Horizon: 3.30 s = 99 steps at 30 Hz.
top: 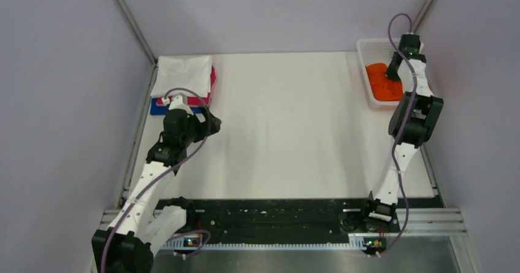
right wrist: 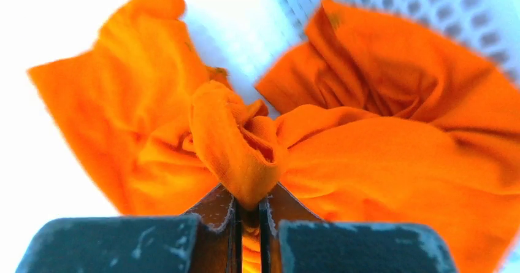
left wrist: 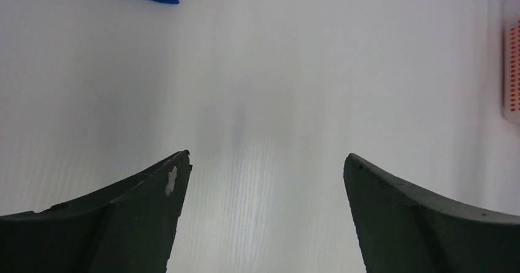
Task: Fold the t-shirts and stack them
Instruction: Grab crumpled tshirt from bin with the right arm, then move the tshirt to the center of the board, then flatten out the tshirt
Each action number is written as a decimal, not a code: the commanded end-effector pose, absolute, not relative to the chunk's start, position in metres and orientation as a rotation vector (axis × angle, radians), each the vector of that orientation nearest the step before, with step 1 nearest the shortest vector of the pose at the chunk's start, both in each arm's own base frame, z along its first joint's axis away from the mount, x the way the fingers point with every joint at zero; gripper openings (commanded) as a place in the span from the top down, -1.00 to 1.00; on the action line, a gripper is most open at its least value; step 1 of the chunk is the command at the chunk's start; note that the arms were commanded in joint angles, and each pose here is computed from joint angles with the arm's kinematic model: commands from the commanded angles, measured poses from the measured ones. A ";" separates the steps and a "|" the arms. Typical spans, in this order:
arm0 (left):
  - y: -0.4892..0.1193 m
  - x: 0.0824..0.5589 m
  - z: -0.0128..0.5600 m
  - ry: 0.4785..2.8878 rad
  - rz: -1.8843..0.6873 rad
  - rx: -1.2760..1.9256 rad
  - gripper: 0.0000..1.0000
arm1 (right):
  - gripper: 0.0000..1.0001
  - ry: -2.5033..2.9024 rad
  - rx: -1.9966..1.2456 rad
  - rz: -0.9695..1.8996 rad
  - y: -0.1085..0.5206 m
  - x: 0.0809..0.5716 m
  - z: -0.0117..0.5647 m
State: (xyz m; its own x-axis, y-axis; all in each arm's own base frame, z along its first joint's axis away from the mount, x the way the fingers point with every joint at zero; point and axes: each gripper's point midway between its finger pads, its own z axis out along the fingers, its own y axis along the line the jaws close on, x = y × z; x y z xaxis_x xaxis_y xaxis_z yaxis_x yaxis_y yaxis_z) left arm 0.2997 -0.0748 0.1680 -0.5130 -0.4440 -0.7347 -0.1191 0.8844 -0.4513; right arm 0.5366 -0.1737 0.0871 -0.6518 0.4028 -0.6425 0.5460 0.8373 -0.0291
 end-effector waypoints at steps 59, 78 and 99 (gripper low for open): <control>-0.205 0.305 0.035 2.609 -0.839 -0.435 -0.28 | -0.87 2.139 -0.060 0.434 0.141 0.334 0.164; -0.174 0.326 0.056 2.563 -0.507 -0.426 1.00 | -0.43 2.236 -0.454 0.051 0.234 0.427 0.105; -0.179 0.300 0.066 2.578 -0.606 -0.375 1.00 | -0.11 2.401 -0.619 -0.164 0.210 0.484 0.054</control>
